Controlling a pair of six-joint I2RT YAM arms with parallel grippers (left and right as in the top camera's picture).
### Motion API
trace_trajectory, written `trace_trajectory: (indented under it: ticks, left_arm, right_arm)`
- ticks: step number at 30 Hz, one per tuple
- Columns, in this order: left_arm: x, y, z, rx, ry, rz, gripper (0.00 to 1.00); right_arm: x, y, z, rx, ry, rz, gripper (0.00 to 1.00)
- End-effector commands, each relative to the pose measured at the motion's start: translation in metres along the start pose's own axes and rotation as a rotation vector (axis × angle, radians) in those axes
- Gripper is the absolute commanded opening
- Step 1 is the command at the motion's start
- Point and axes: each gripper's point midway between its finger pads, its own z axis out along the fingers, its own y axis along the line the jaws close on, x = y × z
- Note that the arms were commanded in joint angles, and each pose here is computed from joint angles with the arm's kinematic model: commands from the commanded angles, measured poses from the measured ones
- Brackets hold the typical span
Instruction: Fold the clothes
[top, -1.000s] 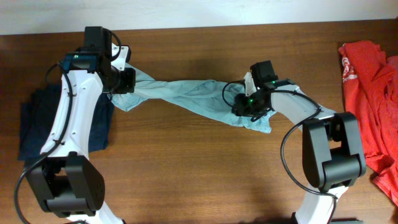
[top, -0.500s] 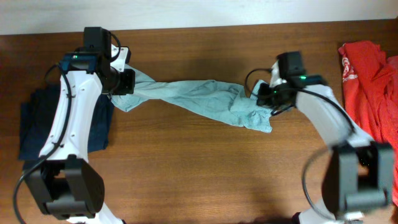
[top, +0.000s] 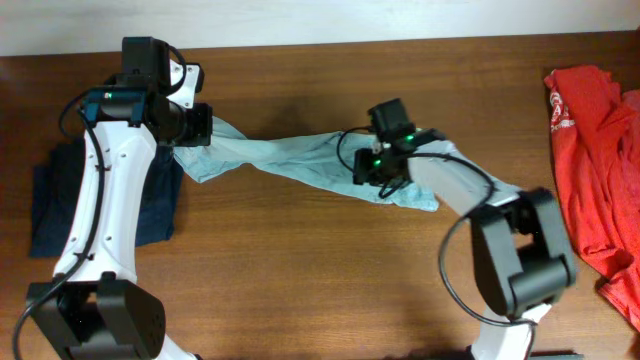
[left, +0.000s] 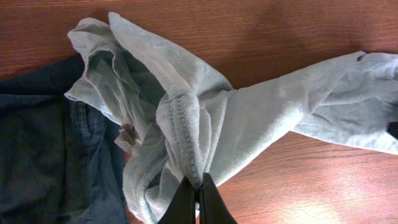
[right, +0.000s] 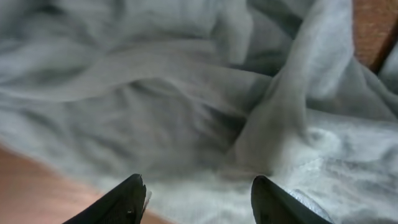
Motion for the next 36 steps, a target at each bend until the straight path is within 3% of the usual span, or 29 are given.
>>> trace_trajectory:
  ticks: [1, 3, 5, 9, 12, 15, 19, 25, 30, 36]
  left_arm:
    - [-0.007, -0.003, -0.013, 0.006, -0.037, 0.016, 0.0]
    - [-0.007, -0.003, -0.013, 0.009, -0.037, 0.017, 0.01]
    - [-0.007, -0.003, -0.013, 0.009, -0.037, 0.017, 0.0]
    - [-0.007, -0.003, -0.013, 0.009, -0.036, 0.016, 0.0]
    - [-0.005, -0.003, -0.013, 0.009, -0.031, 0.016, 0.01]
    - [-0.005, -0.003, -0.013, 0.009, -0.03, 0.016, 0.0]
    - [-0.003, -0.003, -0.013, 0.009, -0.023, 0.015, 0.01]
    - [-0.01, -0.004, -0.033, 0.001, -0.075, 0.052, 0.01]
    - [-0.024, -0.001, -0.11, -0.071, -0.266, 0.067, 0.01]
    - [-0.022, -0.007, -0.187, -0.1, -0.455, 0.078, 0.01]
  right_arm:
    - [-0.01, -0.027, 0.006, 0.163, -0.07, 0.03, 0.6]
    - [-0.013, -0.03, 0.005, 0.182, -0.086, 0.029, 0.6]
    - [-0.015, -0.035, 0.004, 0.212, -0.1, 0.029, 0.53]
    - [-0.014, -0.039, 0.003, 0.234, -0.099, 0.029, 0.27]
    - [-0.013, -0.04, 0.003, 0.24, -0.093, 0.029, 0.24]
    - [-0.01, -0.046, 0.002, 0.269, -0.084, 0.029, 0.04]
    - [-0.008, -0.063, -0.02, 0.374, -0.097, 0.024, 0.04]
    - [-0.035, -0.107, -0.158, 0.625, -0.351, 0.068, 0.04]
    - [-0.035, -0.15, -0.301, 0.523, -0.66, 0.275, 0.04]
    - [-0.018, -0.158, -0.355, 0.419, -0.78, 0.304, 0.04]
